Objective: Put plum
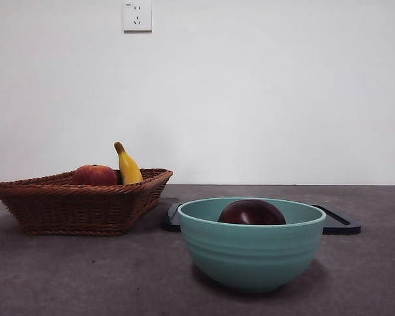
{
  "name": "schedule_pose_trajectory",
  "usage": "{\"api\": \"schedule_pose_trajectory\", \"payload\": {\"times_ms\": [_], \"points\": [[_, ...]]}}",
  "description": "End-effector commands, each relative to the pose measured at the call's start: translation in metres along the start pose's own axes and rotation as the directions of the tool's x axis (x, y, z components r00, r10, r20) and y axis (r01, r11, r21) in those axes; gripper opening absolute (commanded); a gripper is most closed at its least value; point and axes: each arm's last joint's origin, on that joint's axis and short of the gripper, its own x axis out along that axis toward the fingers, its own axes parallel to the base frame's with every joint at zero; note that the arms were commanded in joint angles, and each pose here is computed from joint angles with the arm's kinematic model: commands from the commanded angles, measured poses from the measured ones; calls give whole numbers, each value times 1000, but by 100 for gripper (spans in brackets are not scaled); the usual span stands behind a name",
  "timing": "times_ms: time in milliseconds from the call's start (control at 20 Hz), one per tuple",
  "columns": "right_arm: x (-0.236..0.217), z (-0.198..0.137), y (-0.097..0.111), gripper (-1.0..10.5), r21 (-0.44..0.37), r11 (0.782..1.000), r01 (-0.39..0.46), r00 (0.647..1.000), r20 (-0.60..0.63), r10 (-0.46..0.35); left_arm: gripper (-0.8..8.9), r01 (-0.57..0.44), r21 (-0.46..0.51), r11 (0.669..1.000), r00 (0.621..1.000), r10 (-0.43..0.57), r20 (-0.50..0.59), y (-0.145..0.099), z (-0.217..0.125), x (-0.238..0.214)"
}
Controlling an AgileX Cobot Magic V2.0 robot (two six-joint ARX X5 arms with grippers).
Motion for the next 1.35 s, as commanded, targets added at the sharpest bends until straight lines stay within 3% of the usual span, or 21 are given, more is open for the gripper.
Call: {"api": "schedule_pose_trajectory", "payload": {"times_ms": [50, 250, 550, 900, 1200, 1350], "points": [[-2, 4, 2, 411, -11, 1000, -1, 1000, 13, 1, 432, 63, -33, 997, 998, -63, -2, 1, -21, -7], [-2, 4, 2, 411, -11, 1000, -1, 1000, 13, 1, 432, 129, -72, 989, 990, -133, -49, -5, -69, -7], [-2, 4, 2, 411, -9, 1000, -1, 1000, 11, 1, 400, 279, -148, 949, 947, -297, -123, -10, -123, 9], [8, 1, -5, 411, 51, 999, -6, 1000, -30, 7, 397, 296, -156, 942, 941, -316, -122, -11, -124, 10], [60, -7, -30, 410, 159, 987, 20, 994, -106, -4, 397, 296, -155, 942, 941, -316, -122, -11, -124, 10], [91, -11, -38, 409, 163, 983, 80, 987, -154, -55, 397, 296, -153, 943, 942, -315, -119, -11, -124, 10]]}}
